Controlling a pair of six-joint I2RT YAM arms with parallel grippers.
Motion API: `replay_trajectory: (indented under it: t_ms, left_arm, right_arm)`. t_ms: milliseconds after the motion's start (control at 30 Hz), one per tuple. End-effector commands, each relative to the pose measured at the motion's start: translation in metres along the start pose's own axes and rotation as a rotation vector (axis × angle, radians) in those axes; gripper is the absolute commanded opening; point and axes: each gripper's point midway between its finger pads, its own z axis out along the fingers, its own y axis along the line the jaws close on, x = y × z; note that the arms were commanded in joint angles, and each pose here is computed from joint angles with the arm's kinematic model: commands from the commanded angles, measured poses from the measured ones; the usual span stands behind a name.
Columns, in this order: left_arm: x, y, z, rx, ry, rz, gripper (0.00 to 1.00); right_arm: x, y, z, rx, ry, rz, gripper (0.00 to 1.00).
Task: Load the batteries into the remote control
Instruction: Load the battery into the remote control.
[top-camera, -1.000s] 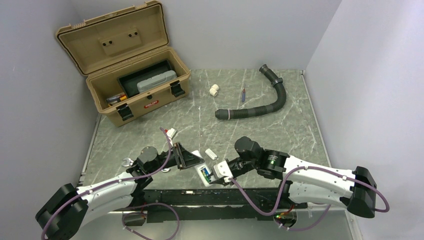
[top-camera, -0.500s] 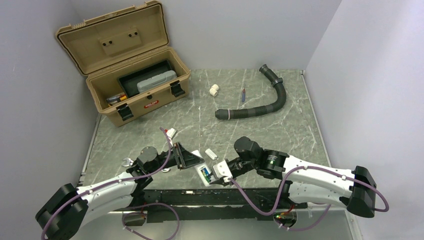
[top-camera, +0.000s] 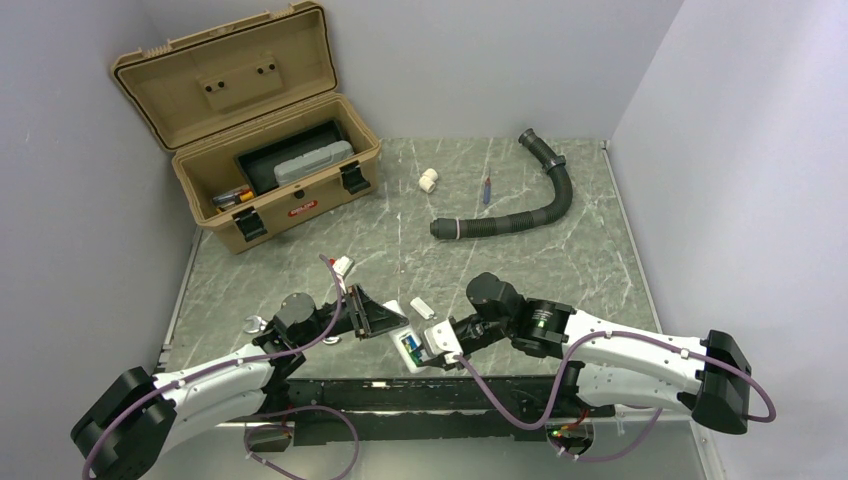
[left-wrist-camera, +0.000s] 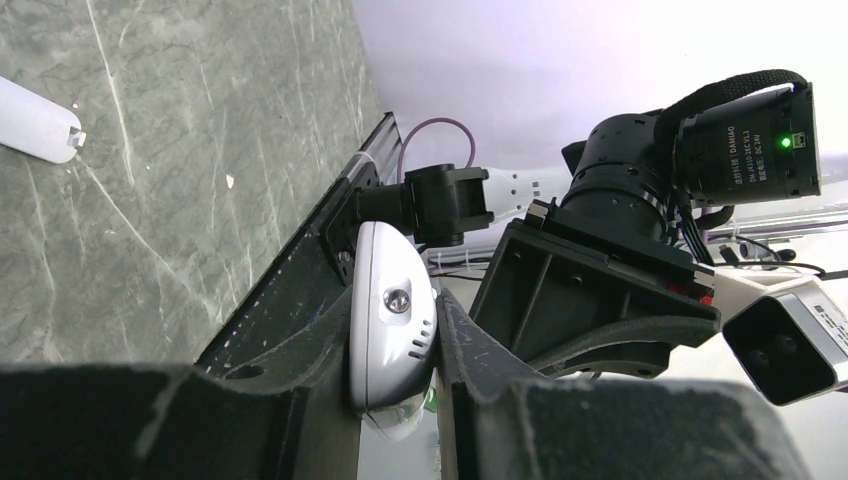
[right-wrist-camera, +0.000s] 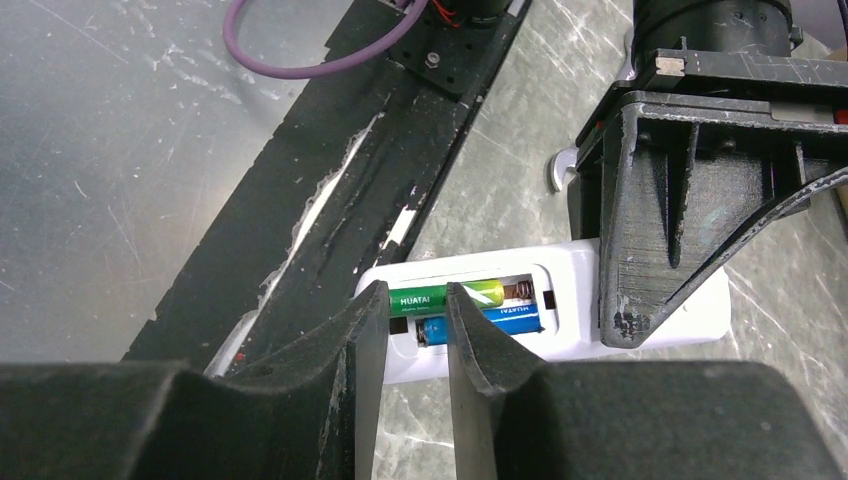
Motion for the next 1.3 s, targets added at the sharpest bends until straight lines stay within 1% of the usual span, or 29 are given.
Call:
replay_trajectory:
  t_ms: [0, 733, 1267]
  left_arm:
    - [-0.004, -0.025, 0.001, 0.086, -0.005, 0.022, 0.0]
    - [-0.004, -0.027, 0.002, 0.094, 0.0, 0.023, 0.0]
    - [-0.004, -0.029, 0.0, 0.102, -0.004, 0.025, 0.0]
  right_arm:
    - [-0.013, -0.013, 0.0, 0.037, -0.039, -0.05, 0.29]
    - [-0.005, -0.02, 0.005, 0.062, -0.017, -0.04, 0.28]
    - [0.005, -0.026, 0.009, 0.075, 0.022, -0.019, 0.2]
